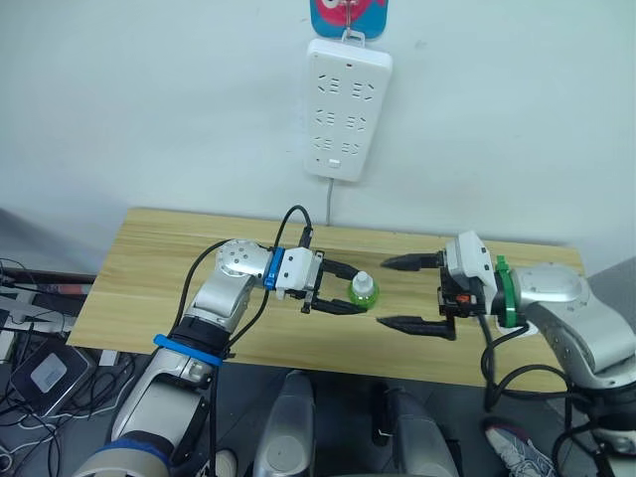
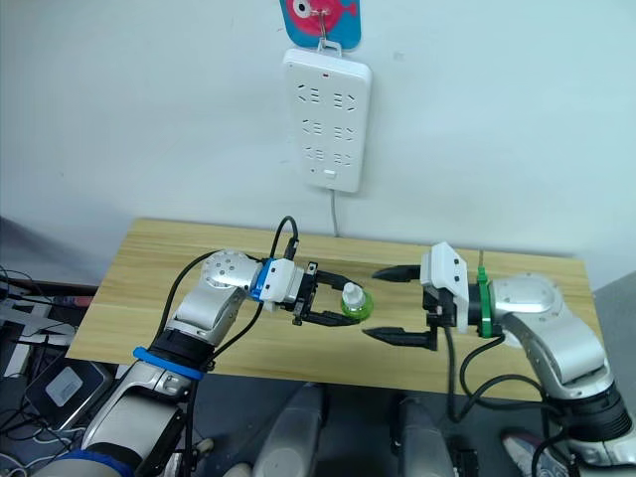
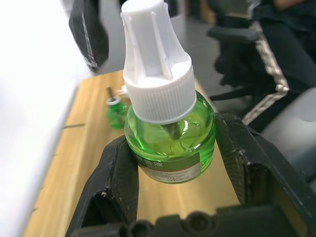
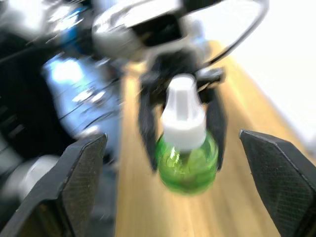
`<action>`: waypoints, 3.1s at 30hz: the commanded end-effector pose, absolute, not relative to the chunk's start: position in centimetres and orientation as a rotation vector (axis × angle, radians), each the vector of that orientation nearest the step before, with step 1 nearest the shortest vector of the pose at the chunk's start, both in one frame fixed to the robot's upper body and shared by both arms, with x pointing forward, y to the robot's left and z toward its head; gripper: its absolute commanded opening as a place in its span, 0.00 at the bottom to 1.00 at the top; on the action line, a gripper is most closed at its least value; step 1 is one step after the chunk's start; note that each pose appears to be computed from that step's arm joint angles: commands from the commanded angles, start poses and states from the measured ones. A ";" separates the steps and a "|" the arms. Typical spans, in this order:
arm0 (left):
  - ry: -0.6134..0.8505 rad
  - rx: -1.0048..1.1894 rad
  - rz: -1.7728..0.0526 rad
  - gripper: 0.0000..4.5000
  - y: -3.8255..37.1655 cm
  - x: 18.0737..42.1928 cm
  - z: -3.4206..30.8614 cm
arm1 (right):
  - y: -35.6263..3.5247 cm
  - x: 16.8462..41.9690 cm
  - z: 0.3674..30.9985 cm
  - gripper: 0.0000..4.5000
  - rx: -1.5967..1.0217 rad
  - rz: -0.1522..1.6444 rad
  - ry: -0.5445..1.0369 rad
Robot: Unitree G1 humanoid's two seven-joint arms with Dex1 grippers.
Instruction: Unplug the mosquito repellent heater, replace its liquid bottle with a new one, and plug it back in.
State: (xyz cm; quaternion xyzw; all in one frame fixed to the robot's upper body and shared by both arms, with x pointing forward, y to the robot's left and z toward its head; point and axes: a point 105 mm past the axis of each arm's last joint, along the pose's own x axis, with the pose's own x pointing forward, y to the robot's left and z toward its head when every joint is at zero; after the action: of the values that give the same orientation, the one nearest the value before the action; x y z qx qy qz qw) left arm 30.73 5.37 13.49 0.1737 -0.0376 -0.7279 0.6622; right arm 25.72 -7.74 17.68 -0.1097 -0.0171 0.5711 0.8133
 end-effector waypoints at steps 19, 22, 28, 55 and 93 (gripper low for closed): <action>-0.136 0.381 -1.596 0.49 4.9 31.3 14.7 | -5.5 25.5 17.8 0.23 -0.212 1.048 -0.124; -0.119 0.384 -1.627 0.49 4.9 30.4 13.9 | -5.3 24.9 17.6 0.23 -0.216 1.110 -0.129; -0.082 0.401 -1.723 0.49 5.1 28.4 12.8 | -4.2 24.3 17.5 0.23 -0.248 1.361 -0.111; -0.027 0.430 -1.709 0.49 6.5 29.1 12.7 | -9.8 25.6 17.2 1.00 -0.379 1.488 0.034; -0.049 0.409 -1.591 0.49 5.9 31.3 13.2 | -8.6 24.8 18.4 0.96 -0.172 1.129 -0.004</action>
State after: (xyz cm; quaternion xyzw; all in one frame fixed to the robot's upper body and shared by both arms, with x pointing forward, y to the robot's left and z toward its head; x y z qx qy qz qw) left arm 31.21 5.86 12.38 0.1772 -0.0028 -0.7095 0.6820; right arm 25.84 -9.38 17.25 -0.0918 0.0197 0.5118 0.8539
